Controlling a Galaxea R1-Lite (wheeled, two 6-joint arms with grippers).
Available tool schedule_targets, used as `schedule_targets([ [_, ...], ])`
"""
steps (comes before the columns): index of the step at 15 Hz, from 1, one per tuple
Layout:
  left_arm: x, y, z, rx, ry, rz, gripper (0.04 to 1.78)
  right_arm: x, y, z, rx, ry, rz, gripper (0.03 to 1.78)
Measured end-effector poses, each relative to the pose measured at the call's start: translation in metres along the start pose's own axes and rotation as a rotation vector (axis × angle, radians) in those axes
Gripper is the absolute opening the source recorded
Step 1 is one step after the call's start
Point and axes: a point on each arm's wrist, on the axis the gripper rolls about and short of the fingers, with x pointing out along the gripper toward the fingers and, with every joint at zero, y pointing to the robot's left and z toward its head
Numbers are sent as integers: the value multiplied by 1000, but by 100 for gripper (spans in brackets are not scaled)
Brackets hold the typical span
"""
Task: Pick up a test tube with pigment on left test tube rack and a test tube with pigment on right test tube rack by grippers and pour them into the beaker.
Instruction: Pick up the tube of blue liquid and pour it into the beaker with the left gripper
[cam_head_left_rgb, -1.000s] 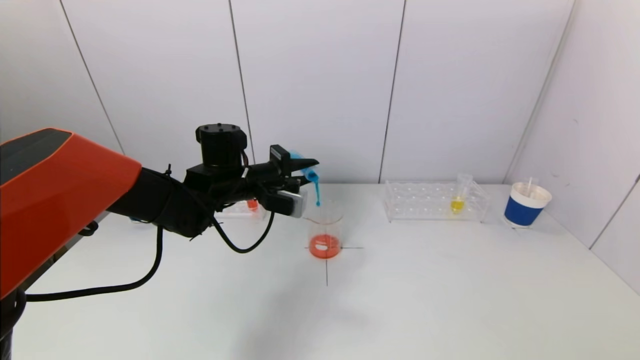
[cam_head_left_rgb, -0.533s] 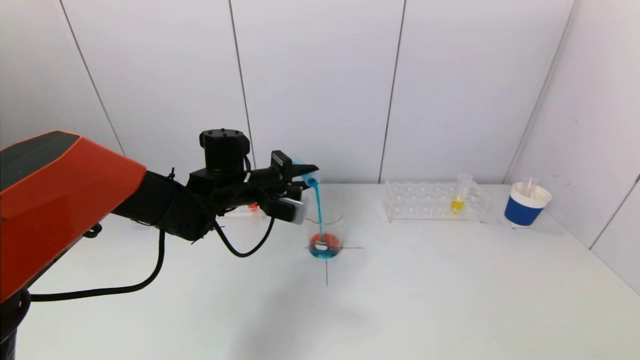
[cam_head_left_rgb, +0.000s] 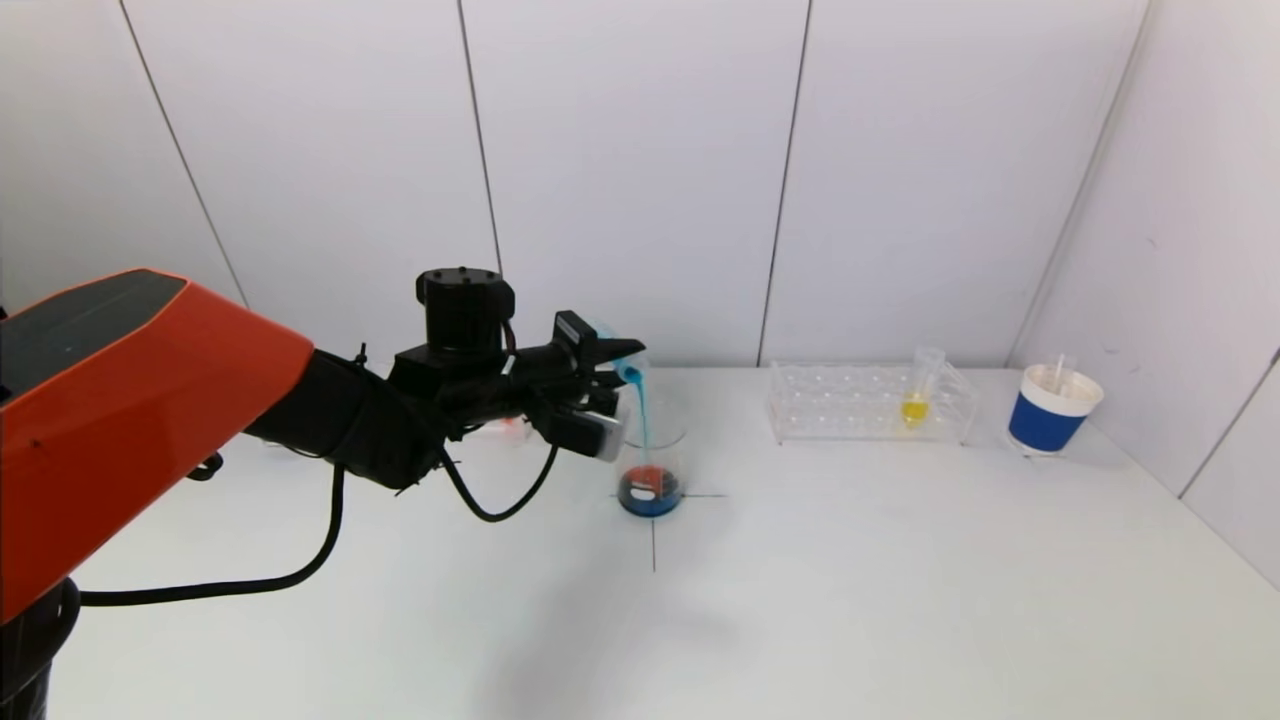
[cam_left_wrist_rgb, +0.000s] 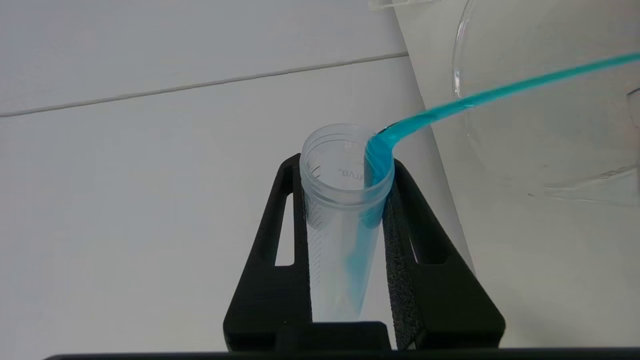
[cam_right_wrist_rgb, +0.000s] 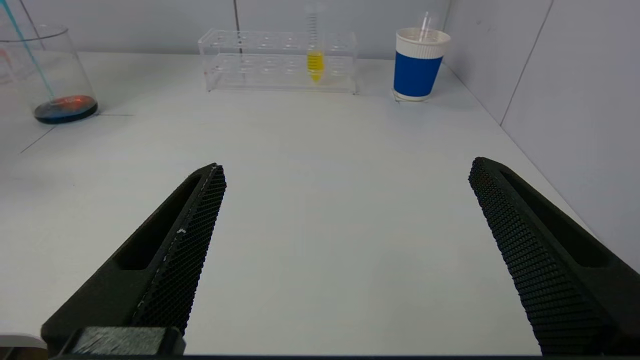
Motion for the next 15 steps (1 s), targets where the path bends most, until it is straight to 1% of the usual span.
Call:
schedule_targets([
  [8, 2, -7, 1, 64, 7, -42, 44, 0, 0, 0, 0, 0, 0, 177],
  [15, -1, -3, 2, 103, 13, -55, 44, 0, 0, 0, 0, 0, 0, 177],
])
